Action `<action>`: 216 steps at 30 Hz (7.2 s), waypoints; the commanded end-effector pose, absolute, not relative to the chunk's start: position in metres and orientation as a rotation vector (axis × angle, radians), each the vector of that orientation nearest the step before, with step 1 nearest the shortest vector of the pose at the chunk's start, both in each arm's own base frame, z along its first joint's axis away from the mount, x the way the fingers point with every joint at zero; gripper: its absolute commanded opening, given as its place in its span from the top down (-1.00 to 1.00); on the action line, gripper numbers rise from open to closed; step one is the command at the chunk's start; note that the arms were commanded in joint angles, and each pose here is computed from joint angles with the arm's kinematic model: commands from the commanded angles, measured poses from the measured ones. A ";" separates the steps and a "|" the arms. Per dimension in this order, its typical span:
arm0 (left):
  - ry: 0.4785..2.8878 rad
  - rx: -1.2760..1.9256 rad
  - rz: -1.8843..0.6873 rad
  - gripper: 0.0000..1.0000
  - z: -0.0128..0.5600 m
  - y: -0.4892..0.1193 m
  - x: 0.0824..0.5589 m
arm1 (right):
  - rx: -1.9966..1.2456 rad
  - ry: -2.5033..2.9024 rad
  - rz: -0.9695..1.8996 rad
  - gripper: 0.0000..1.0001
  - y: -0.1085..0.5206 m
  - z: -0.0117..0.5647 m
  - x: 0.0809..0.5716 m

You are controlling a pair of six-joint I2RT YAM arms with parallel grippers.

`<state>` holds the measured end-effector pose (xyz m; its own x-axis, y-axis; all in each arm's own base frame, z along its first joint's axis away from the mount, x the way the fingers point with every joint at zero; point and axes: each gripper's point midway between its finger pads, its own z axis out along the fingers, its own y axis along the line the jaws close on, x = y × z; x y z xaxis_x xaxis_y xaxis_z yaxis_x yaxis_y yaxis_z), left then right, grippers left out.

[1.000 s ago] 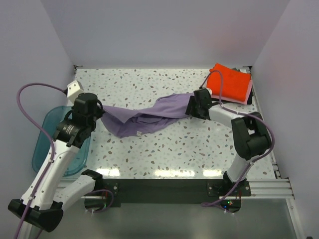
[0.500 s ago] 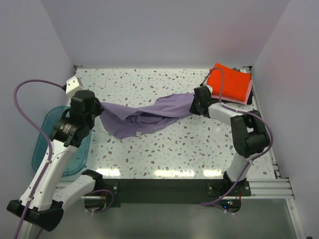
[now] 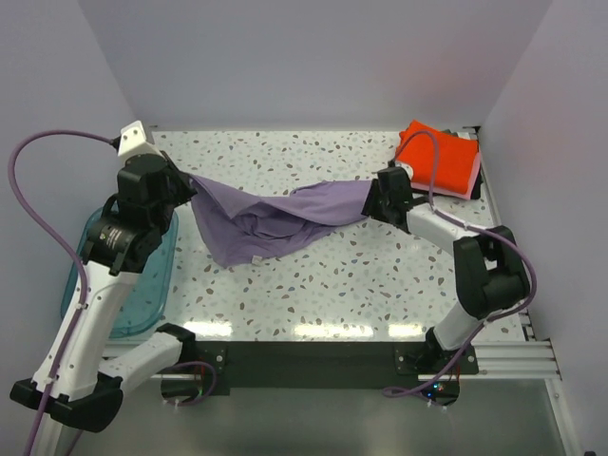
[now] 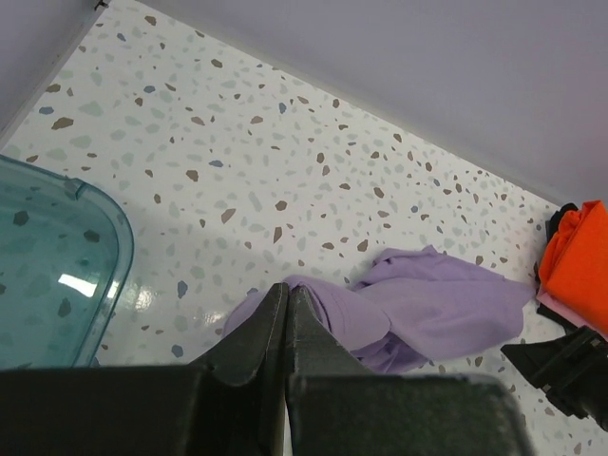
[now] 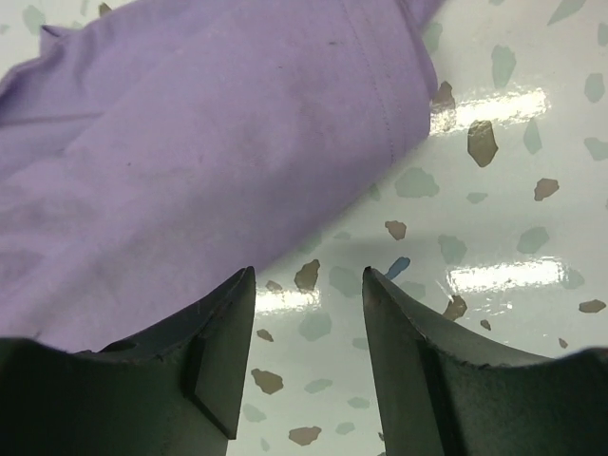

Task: Fold and stack the t-shirts
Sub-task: Flatten the tshirt out

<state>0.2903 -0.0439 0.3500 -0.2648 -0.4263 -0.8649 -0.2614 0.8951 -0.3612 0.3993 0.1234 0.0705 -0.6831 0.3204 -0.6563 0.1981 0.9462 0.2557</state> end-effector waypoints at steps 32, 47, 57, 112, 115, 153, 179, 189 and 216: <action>1.742 -0.444 -0.137 1.00 0.413 -0.039 0.308 | 0.421 2.227 0.218 1.00 0.112 0.124 0.421; 1.721 -0.455 -0.147 1.00 0.417 -0.035 0.298 | 0.336 2.024 0.144 1.00 0.068 0.278 0.357; 1.815 -0.491 -0.147 1.00 0.357 -0.046 0.338 | 0.263 2.039 0.196 1.00 0.080 0.276 0.382; 2.058 -0.921 -0.290 1.00 0.101 -0.023 0.281 | 0.315 2.485 0.119 -0.19 0.063 0.092 0.331; 2.052 -0.909 -0.281 1.00 0.111 -0.021 0.278 | 0.374 2.476 0.038 -0.43 0.050 0.093 0.324; 1.979 -0.818 -0.196 1.00 0.179 -0.010 0.326 | 0.494 2.446 -0.063 1.00 0.036 0.076 0.359; 2.027 -0.875 -0.088 1.00 0.167 0.010 0.421 | 0.466 2.433 -0.112 -0.16 0.035 0.094 0.400; 2.029 -0.879 -0.102 1.00 0.168 0.010 0.419 | 0.510 2.457 -0.088 0.03 0.023 0.066 0.405; 2.032 -0.860 -0.167 1.00 0.177 0.002 0.396 | 0.553 2.441 -0.015 1.00 0.027 0.051 0.420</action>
